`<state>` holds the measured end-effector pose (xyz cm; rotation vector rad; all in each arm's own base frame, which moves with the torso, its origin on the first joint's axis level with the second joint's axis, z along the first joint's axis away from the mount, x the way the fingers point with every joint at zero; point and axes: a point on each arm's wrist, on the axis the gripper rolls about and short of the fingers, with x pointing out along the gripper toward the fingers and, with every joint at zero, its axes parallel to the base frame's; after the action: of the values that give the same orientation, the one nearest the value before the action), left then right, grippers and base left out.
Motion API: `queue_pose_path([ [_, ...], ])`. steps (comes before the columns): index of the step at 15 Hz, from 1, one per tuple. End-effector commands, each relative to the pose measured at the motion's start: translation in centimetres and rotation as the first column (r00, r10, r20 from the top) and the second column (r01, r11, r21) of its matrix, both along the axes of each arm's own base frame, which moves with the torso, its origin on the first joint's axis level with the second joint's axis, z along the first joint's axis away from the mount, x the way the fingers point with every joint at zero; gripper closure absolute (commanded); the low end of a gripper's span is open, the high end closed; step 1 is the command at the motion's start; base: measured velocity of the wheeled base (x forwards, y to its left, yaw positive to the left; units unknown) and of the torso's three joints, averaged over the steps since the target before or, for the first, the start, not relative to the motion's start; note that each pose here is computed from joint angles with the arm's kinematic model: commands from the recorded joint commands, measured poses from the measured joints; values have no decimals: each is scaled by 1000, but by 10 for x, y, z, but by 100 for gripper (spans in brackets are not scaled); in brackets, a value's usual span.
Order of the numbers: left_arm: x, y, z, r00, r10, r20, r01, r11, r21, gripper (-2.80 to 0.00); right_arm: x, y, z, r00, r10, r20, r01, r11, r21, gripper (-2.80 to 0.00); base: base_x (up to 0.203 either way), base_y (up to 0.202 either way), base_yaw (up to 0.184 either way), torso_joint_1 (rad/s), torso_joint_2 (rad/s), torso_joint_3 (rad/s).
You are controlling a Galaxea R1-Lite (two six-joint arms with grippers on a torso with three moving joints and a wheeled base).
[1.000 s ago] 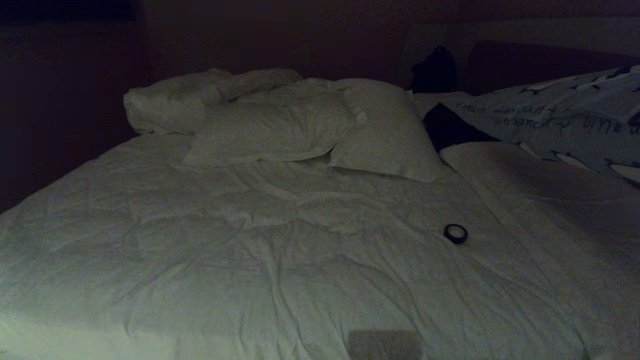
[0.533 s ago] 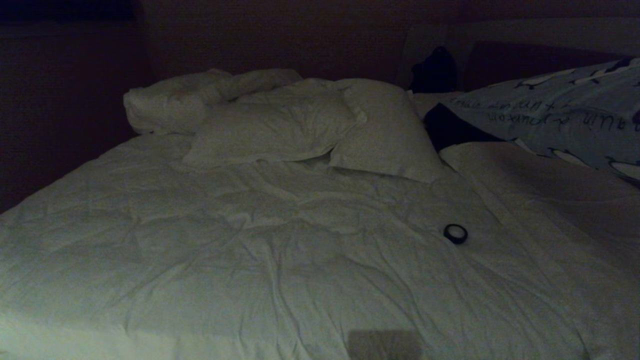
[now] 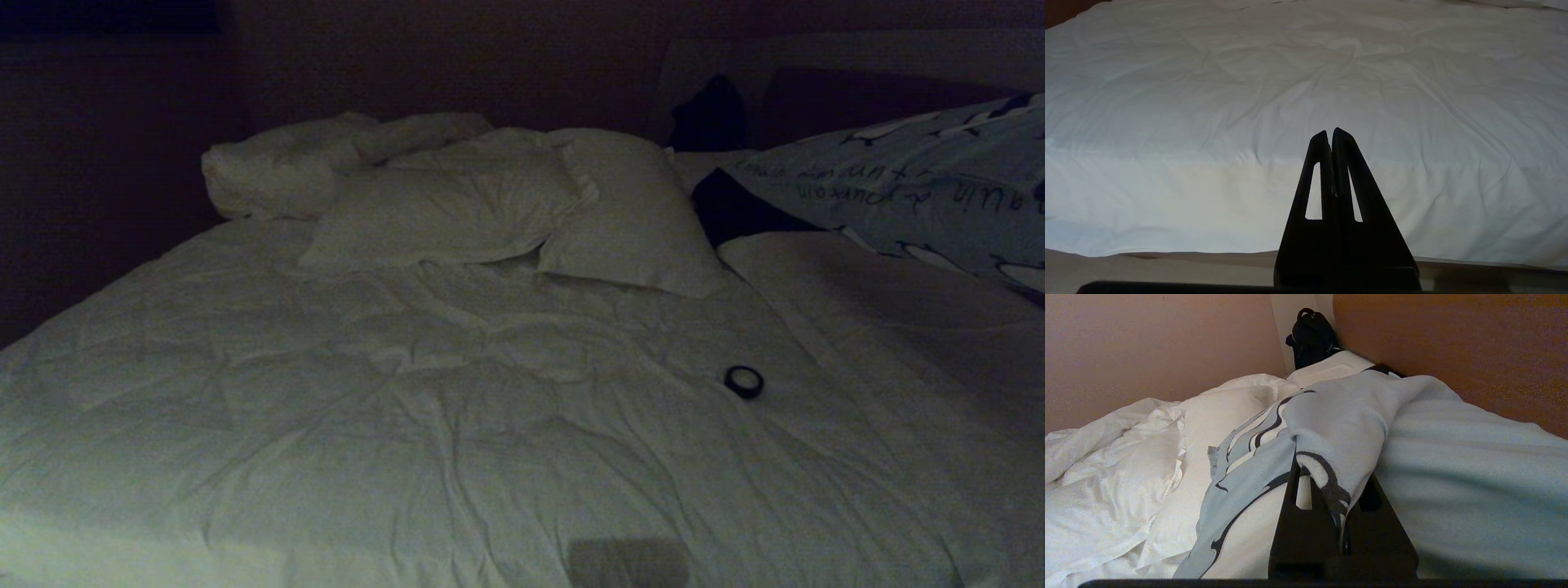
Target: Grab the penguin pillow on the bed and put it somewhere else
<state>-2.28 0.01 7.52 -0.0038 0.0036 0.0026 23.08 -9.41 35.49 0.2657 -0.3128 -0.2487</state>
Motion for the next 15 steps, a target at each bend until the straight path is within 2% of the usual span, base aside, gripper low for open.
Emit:
queue_pose_path([
  [1,0,0,0,1000,0,-1,0,1000,-1,0,1,0,0,1000,2,3,-2,1000,0,0,0,0,0,0,0,0],
  [5,0,0,0,1000,0,-1,0,1000,-2,0,1,0,0,1000,1,1,-1,1000,0,0,1,24,-3,1,1,0],
  [15,0,0,0,1000,0,-1,0,1000,-2,0,1,0,0,1000,1,3,-1,1000,-1,0,0,194,0,3,2,0],
])
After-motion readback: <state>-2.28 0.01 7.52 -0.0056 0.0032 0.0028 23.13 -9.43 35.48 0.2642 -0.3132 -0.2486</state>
